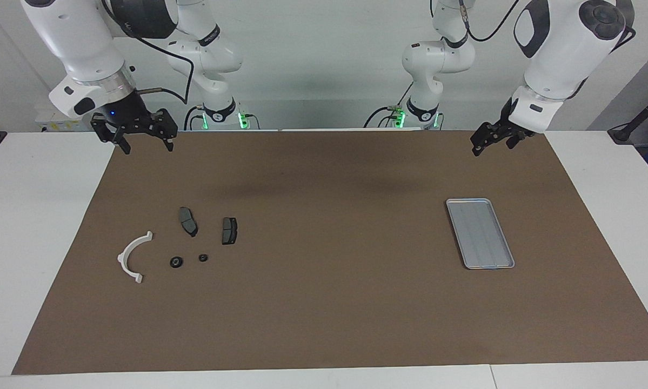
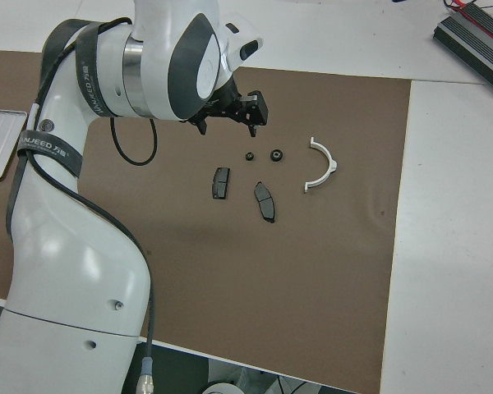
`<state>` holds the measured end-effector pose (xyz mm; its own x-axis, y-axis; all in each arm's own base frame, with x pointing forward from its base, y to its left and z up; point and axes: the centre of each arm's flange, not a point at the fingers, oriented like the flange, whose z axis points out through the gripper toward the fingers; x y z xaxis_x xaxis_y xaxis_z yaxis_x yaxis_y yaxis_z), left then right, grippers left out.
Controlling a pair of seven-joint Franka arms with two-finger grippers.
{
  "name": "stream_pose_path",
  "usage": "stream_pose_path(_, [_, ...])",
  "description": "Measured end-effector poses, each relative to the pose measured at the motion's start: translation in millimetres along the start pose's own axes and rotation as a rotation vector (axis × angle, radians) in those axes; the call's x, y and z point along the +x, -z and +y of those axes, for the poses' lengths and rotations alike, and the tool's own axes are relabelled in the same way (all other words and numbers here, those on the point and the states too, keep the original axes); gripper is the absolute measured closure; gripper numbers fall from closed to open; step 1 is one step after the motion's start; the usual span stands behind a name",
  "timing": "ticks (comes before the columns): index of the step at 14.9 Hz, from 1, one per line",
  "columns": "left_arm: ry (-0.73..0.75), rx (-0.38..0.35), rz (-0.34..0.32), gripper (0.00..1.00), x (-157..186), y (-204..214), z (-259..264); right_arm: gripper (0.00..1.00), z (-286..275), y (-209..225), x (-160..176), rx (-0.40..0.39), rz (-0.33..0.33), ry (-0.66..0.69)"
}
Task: Place bearing gear from tray to pile
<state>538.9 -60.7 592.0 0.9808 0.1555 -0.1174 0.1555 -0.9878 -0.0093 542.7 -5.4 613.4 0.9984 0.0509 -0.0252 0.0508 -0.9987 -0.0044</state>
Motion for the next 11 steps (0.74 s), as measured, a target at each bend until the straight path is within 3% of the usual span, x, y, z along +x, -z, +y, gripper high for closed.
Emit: stream_pose_path(11, [0.000,0.000,0.000,0.00,0.0,0.0,0.0,0.00,4.1,0.1,-1.2,0.000,-0.001,-0.008])
